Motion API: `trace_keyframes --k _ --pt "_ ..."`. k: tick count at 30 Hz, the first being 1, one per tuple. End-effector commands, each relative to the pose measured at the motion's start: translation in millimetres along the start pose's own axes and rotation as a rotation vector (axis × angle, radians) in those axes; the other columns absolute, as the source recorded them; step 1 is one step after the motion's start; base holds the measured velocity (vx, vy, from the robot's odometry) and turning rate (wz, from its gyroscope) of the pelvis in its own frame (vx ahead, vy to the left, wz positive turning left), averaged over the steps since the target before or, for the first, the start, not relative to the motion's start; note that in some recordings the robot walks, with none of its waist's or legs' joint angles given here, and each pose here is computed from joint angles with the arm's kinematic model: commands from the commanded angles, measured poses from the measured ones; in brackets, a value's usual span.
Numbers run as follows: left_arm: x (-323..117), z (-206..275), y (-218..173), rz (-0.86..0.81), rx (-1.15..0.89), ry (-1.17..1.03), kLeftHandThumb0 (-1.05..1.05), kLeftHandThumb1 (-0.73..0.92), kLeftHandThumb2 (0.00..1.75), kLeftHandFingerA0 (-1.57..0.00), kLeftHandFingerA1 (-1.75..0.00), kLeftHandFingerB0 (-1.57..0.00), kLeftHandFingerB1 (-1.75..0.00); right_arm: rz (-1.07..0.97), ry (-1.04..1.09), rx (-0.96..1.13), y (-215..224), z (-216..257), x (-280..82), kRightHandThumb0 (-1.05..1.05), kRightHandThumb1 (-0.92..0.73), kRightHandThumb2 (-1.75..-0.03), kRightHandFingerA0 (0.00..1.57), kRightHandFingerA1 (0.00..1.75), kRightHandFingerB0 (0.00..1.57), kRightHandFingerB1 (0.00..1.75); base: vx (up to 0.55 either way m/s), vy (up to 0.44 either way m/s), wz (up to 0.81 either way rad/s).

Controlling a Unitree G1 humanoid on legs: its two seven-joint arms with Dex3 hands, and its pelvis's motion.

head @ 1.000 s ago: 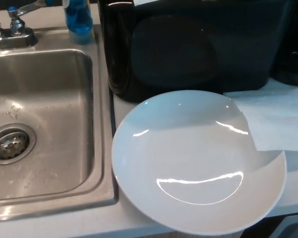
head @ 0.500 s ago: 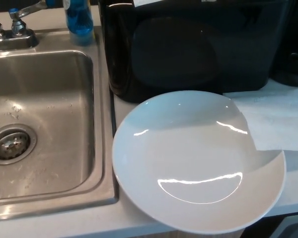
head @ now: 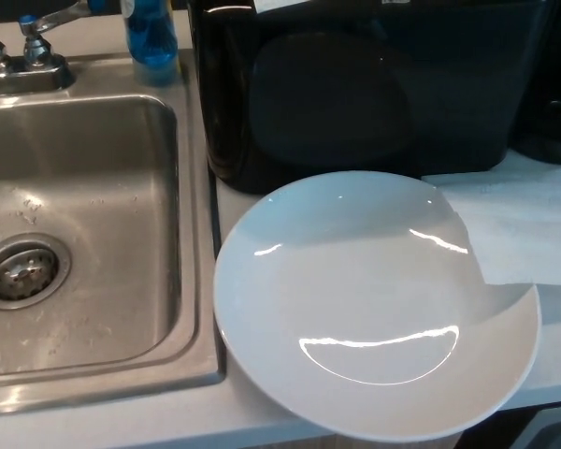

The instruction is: Walk towards the tissue paper container and pull out a piece of tissue paper and use it to wipe the plate

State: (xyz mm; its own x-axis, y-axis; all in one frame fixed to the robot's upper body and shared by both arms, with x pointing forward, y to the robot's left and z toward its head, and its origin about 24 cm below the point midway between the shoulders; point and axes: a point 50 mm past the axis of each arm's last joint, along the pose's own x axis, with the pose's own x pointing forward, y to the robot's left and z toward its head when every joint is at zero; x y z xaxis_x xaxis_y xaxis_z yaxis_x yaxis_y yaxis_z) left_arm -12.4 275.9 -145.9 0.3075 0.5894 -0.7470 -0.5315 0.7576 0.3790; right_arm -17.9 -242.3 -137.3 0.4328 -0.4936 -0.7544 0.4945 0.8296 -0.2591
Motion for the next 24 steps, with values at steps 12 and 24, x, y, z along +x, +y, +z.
trace_keyframes --k 12,24 --pt "10.9 31.8 -1.4 -0.002 -0.111 -0.125 -0.1 0.48 1.06 -1.03 -1.06 -0.91 -0.85 -0.056 -0.259 0.041 40.0 18.3 -8.3 -0.03 -0.57 -0.88 1.01 0.72 0.76 0.53 0.0 0.0 0.0" --pt "9.2 67.0 -5.7 -0.037 -0.255 -0.337 -0.01 0.4 1.21 -1.01 -1.11 -0.96 -0.87 -0.035 -0.423 0.096 49.2 47.1 -13.7 -0.1 -0.67 -0.67 1.0 0.67 0.73 0.5 0.0 0.0 0.0"
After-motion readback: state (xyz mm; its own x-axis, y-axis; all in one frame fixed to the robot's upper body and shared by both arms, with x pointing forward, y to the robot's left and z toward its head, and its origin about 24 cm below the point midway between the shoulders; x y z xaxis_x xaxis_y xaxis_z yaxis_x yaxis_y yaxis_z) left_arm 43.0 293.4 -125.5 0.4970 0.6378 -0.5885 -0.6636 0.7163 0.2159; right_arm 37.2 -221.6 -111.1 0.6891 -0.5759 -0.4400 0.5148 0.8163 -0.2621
